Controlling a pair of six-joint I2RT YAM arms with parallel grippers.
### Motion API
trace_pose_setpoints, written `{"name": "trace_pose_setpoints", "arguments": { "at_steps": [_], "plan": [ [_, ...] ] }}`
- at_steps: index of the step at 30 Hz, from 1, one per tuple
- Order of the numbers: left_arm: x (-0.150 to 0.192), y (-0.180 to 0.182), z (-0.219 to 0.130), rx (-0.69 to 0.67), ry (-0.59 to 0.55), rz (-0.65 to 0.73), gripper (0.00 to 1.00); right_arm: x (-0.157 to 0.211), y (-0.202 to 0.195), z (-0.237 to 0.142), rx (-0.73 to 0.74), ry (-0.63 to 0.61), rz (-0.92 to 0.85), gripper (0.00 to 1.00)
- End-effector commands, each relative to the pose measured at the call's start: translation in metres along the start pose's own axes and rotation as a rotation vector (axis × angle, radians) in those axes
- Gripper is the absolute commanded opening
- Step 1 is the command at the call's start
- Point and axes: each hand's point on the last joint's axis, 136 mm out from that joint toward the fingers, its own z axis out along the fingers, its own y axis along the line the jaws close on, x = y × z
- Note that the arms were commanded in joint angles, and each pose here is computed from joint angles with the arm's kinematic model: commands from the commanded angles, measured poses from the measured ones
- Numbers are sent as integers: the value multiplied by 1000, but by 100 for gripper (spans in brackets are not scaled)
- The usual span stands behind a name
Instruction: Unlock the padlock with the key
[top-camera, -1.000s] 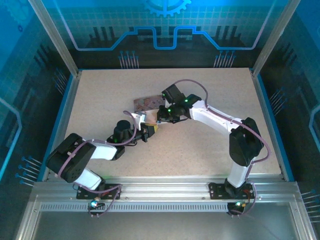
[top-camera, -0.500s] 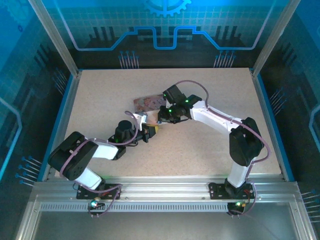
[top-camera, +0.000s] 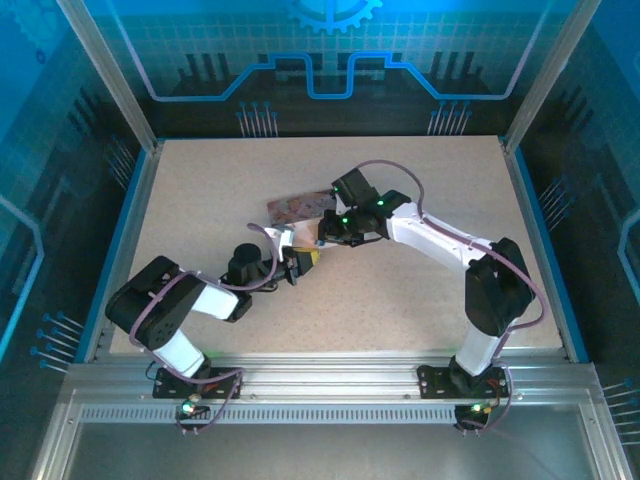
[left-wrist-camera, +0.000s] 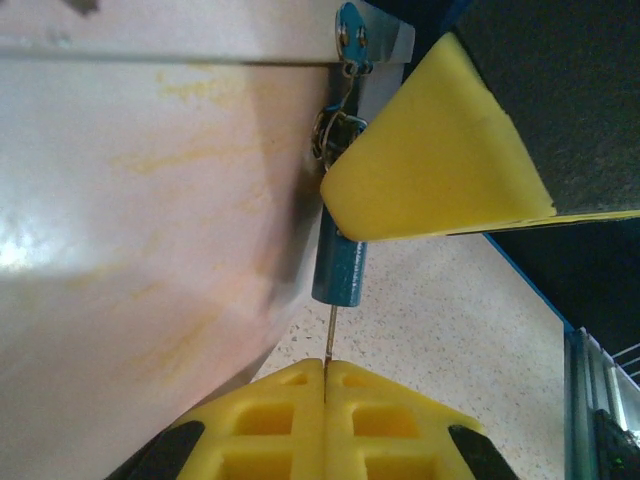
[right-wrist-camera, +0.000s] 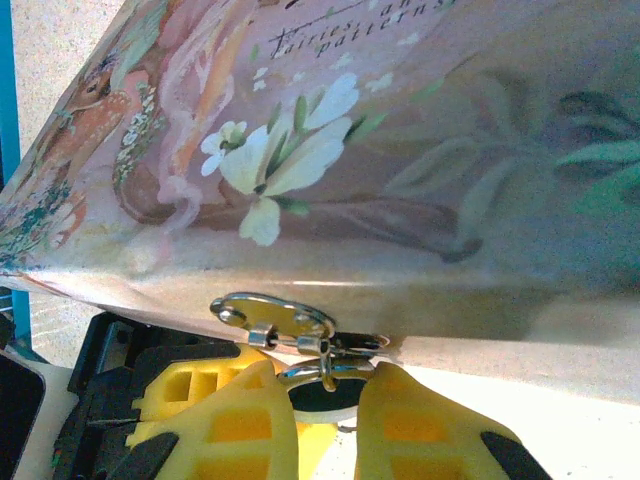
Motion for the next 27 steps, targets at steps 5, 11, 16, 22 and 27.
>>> {"name": "trace_pose_setpoints", "arguments": {
  "at_steps": [5, 11, 16, 22, 27],
  "plan": [
    [-28, -14, -4, 41, -80, 62, 0, 18, 36, -21, -157, 66, -41, 0],
    [-29, -22, -12, 43, -64, 68, 0, 24, 41, -30, -183, 76, -40, 0],
    [-30, -33, -15, 69, -29, 75, 0, 27, 40, -36, -187, 81, -39, 0],
    [-30, -37, -16, 76, -6, 67, 0, 24, 43, -38, -210, 74, -32, 0],
    [-28, -37, -15, 77, 13, 51, 0, 24, 41, -37, -209, 75, -25, 0]
  ]
}}
